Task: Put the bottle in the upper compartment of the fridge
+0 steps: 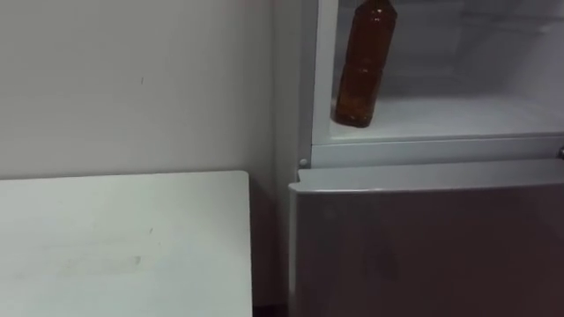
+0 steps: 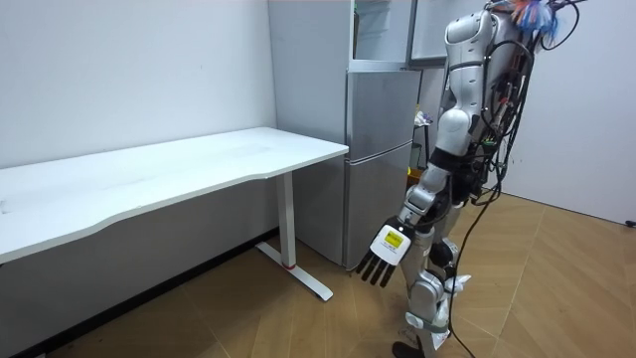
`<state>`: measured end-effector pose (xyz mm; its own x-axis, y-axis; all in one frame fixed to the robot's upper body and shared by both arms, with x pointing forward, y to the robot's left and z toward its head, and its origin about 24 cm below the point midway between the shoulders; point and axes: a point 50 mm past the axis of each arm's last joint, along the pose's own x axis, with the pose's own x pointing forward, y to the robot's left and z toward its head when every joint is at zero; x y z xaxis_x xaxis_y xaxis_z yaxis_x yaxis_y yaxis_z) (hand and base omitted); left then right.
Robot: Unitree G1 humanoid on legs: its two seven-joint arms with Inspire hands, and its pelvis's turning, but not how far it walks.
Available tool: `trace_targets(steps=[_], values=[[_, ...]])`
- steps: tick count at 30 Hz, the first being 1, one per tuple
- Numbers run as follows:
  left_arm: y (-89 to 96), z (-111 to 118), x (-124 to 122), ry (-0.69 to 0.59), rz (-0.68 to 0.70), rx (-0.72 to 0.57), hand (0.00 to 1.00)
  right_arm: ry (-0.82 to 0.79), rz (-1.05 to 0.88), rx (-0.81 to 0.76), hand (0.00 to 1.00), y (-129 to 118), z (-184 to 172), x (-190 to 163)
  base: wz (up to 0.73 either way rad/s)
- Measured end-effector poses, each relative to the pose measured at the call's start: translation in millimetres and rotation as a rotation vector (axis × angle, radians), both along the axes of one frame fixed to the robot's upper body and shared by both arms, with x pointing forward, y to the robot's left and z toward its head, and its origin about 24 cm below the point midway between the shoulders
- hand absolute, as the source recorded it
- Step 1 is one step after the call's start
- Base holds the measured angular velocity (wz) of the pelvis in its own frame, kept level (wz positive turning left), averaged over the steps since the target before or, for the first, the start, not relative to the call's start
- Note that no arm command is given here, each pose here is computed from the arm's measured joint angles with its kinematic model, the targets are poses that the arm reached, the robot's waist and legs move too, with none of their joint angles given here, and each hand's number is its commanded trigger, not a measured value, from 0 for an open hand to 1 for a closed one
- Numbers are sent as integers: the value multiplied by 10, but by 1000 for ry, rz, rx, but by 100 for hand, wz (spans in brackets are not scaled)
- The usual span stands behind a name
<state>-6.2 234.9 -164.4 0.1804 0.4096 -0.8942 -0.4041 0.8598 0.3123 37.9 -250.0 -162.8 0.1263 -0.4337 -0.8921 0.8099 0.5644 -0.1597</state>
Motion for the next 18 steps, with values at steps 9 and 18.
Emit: trace_targets(steps=[9,18], values=[[106,27,-148,16,111,16,0,-90,-356,18,0,-178,43,-70,1],[198,53,-179,25,128,41,0,-282,-651,-137,0,-775,419,294,-4]])
